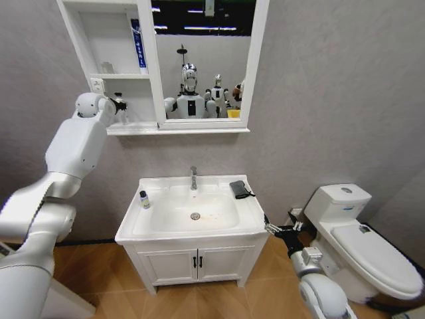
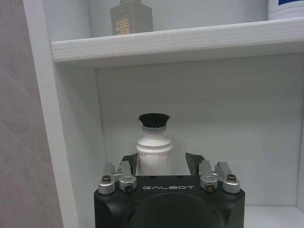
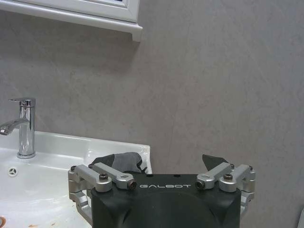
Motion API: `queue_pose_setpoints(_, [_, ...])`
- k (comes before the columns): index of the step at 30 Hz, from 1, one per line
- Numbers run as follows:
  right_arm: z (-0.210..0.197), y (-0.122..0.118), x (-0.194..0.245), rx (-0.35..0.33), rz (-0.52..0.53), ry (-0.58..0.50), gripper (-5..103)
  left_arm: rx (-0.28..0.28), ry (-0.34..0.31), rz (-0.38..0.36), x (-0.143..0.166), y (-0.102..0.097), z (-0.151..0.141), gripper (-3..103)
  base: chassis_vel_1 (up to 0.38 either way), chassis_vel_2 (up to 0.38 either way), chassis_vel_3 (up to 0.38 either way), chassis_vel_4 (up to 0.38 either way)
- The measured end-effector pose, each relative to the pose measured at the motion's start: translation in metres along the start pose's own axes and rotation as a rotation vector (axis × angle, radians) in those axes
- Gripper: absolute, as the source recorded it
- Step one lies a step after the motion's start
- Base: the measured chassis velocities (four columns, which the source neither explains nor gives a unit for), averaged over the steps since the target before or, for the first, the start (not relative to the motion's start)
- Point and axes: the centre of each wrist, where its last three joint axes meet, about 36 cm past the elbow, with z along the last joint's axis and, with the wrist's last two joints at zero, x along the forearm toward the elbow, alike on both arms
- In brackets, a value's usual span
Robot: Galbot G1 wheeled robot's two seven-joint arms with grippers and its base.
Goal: Move facial cleanser and shampoo from washbasin to cabinet, then wipe washbasin with towel.
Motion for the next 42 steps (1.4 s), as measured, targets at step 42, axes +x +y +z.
queue_pose_setpoints(42, [-0.002, 0.007, 0.013, -0.007, 0.019, 0.015, 100, -0.04, 0.051, 0.085, 0.163, -0.046, 0.297, 100, -0.001, -0.001, -0.001, -0.002])
